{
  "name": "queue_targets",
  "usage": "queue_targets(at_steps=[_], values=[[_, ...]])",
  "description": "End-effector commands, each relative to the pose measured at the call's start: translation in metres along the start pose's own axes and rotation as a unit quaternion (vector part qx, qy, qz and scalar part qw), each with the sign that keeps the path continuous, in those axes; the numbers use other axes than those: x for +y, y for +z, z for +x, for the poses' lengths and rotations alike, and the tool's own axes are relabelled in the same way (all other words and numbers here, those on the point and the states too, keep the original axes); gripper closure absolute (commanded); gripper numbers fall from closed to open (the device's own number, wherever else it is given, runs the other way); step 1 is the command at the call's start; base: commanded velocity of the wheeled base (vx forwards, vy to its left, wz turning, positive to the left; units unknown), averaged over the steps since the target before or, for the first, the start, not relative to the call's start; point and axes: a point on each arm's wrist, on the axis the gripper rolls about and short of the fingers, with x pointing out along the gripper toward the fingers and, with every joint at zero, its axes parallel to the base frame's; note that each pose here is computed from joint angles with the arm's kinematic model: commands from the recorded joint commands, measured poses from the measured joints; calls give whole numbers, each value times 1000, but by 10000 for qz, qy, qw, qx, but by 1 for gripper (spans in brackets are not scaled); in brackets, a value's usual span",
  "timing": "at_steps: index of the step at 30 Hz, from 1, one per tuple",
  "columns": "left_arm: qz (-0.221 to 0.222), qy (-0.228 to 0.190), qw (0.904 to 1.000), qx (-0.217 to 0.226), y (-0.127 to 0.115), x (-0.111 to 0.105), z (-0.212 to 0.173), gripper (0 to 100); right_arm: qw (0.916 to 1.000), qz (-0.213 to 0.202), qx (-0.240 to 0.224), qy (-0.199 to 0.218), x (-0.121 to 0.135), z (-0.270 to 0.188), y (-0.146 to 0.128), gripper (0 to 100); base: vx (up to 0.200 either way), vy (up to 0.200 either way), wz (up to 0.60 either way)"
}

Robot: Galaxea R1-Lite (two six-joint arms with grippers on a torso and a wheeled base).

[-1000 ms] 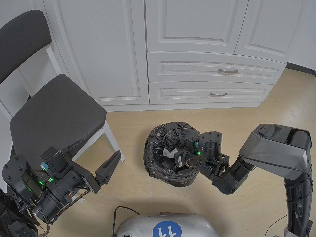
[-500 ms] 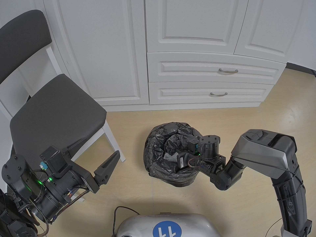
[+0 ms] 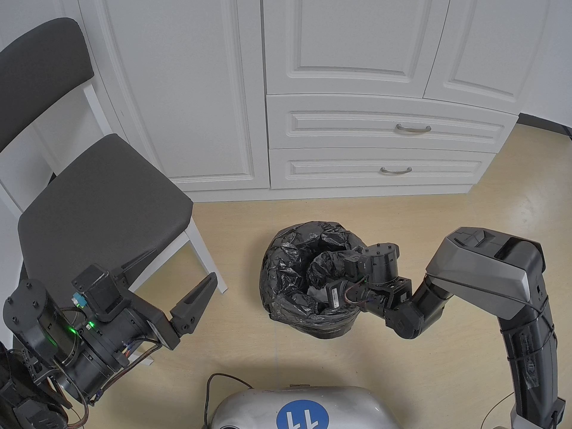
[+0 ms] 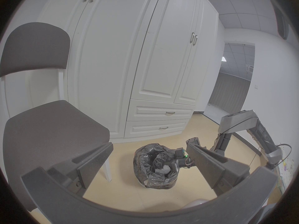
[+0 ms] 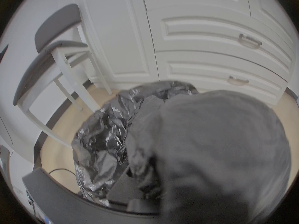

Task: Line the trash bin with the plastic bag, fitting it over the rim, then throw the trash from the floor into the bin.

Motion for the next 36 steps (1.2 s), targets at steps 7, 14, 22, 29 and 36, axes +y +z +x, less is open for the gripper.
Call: queue_targets(at_steps=[7, 14, 22, 29, 36], values=[[6, 5, 10000, 48, -2, 0, 1, 0, 9992, 92, 233, -302, 10, 16, -3, 100, 0, 0, 0], [8, 5, 10000, 55, -2, 0, 1, 0, 9992, 87, 263, -296, 11, 20, -8, 100, 0, 0, 0], [10, 6, 10000, 70, -3, 0, 1, 0, 9989, 241, 279, -290, 16, 35, -21, 100, 0, 0, 0], [4, 7, 10000, 78, -3, 0, 2, 0, 9987, 304, 159, -379, 15, 34, -13, 100, 0, 0, 0], [4, 7, 10000, 78, -3, 0, 2, 0, 9985, 377, -141, -383, 16, 29, -4, 0, 0, 0, 0]])
